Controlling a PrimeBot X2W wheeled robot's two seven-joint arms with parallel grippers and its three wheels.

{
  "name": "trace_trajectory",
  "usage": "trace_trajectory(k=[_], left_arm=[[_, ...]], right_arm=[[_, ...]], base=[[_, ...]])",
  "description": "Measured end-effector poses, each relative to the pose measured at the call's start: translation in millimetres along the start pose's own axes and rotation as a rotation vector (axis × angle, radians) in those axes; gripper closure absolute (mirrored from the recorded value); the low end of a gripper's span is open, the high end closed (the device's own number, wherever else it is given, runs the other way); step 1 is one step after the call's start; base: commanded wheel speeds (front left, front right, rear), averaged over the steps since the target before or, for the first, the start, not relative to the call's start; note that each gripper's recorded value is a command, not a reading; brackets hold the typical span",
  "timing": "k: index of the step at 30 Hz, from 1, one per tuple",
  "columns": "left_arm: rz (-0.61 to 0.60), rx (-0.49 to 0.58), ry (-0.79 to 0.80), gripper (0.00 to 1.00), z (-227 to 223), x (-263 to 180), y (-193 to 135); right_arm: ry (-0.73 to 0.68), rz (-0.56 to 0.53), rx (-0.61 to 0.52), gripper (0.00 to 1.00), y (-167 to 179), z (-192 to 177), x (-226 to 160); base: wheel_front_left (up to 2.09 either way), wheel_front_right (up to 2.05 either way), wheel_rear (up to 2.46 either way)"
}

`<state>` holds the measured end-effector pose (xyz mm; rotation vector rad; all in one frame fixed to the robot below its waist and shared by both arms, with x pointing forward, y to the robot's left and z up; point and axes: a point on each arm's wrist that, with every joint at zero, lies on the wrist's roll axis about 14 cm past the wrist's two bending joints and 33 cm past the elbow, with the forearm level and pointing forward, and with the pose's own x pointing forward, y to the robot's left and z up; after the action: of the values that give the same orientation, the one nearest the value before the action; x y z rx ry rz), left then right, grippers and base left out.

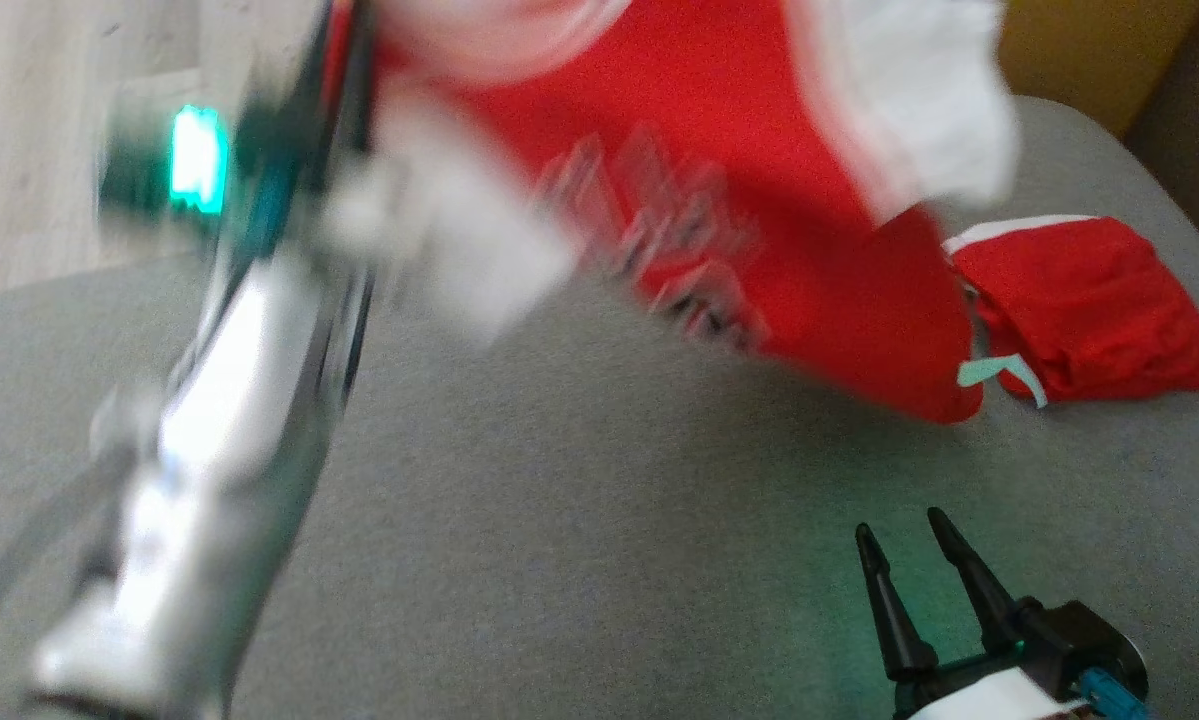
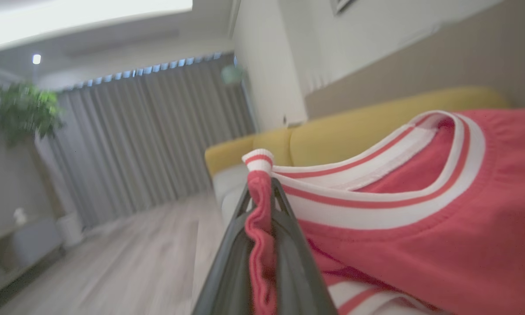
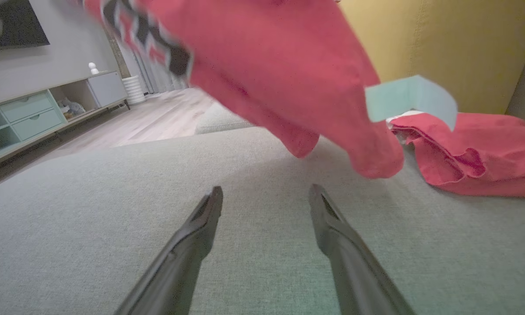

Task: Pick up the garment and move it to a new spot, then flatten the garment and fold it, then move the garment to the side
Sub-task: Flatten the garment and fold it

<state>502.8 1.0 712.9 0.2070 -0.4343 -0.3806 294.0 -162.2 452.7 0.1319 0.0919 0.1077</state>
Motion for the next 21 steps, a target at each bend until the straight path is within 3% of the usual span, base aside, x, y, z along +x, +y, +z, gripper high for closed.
trace_trajectory(k=[3, 5, 7, 10, 11, 12, 17, 21], left_arm=[[0.111, -0.047, 0.339, 1.0, -130, -89, 25], [0.163, -0.081, 0.529, 1.0, -192, -157, 28], [0.209, -0.113, 0.67, 1.0, -229, -215, 28], [0.262, -0.141, 0.754, 1.0, -248, -260, 32], [0.284, -0.152, 0.761, 0.62, -250, -266, 35], [0.298, -0.156, 0.759, 0.0, -250, -269, 38], [0.322, -0.123, 0.689, 0.0, -235, -261, 57], [0.214, -0.051, 0.533, 0.0, -201, -218, 61]], right_arm=[[0.023, 0.019, -0.001, 0.0, 4, -6, 5], [0.041, 0.031, -0.001, 0.0, 6, -10, 9], [0.057, 0.045, -0.001, 0.0, 9, -14, 14], [0.079, 0.068, -0.002, 0.0, 14, -19, 19], [0.085, 0.075, -0.003, 0.0, 16, -21, 21], [0.088, 0.081, -0.003, 0.0, 17, -22, 23], [0.094, 0.108, -0.006, 0.0, 24, -23, 30], [0.097, 0.113, -0.005, 0.0, 25, -24, 30]], base=[[0.0, 0.0, 0.0], [0.0, 0.0, 0.0], [0.0, 0.0, 0.0], [0.0, 0.0, 0.0], [0.0, 0.0, 0.0], [0.0, 0.0, 0.0], [0.0, 0.0, 0.0], [0.0, 0.0, 0.0]])
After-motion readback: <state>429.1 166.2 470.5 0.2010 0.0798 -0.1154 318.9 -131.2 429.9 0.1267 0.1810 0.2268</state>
